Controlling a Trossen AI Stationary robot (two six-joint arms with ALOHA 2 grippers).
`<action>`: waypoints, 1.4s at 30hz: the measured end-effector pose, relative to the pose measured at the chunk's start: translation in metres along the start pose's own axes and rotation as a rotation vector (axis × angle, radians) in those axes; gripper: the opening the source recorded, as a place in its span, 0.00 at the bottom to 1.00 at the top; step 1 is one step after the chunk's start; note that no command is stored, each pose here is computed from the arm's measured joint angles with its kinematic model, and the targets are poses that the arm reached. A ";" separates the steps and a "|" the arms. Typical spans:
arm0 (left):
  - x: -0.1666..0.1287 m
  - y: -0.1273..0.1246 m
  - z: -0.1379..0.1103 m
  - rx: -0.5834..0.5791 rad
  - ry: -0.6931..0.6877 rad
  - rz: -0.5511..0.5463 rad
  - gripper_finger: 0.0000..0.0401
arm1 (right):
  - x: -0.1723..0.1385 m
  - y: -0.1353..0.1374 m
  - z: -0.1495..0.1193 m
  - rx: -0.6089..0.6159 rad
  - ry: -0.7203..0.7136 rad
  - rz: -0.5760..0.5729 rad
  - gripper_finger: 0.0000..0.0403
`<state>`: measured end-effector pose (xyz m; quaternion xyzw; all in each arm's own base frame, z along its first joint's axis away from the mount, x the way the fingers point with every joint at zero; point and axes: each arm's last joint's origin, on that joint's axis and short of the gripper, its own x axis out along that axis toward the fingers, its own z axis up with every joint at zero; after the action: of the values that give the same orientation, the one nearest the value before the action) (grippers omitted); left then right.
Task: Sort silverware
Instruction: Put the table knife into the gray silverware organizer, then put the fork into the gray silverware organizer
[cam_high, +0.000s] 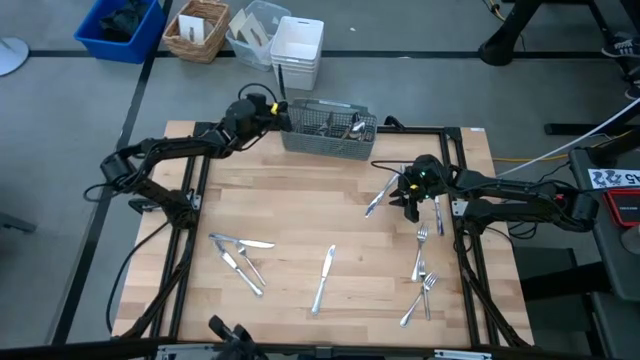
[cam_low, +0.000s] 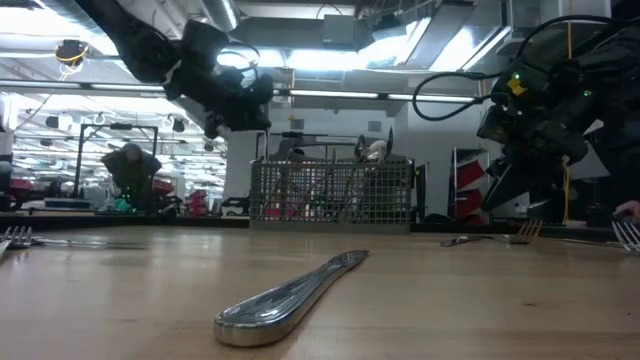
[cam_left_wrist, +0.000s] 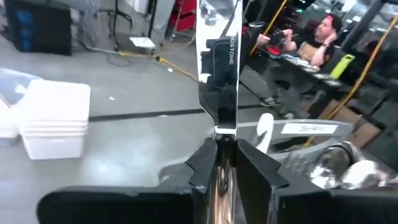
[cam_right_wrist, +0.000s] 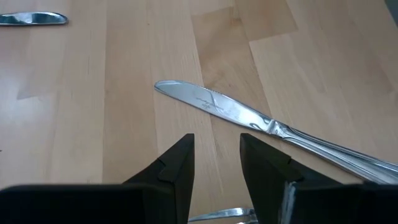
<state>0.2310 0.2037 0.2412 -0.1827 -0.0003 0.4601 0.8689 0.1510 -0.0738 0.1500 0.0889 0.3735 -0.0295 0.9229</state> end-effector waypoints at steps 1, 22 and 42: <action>0.001 0.002 -0.001 0.016 -0.001 0.011 0.11 | 0.000 0.000 0.000 0.000 -0.001 0.000 0.33; 0.024 -0.008 -0.058 0.263 0.178 -0.005 0.11 | 0.000 0.000 0.000 -0.007 0.000 -0.001 0.33; 0.024 -0.013 -0.064 0.365 0.205 -0.032 0.40 | 0.000 0.000 0.000 -0.020 0.000 0.000 0.33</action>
<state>0.2656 0.1956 0.1812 -0.0680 0.1687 0.4175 0.8903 0.1510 -0.0737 0.1500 0.0798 0.3740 -0.0257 0.9237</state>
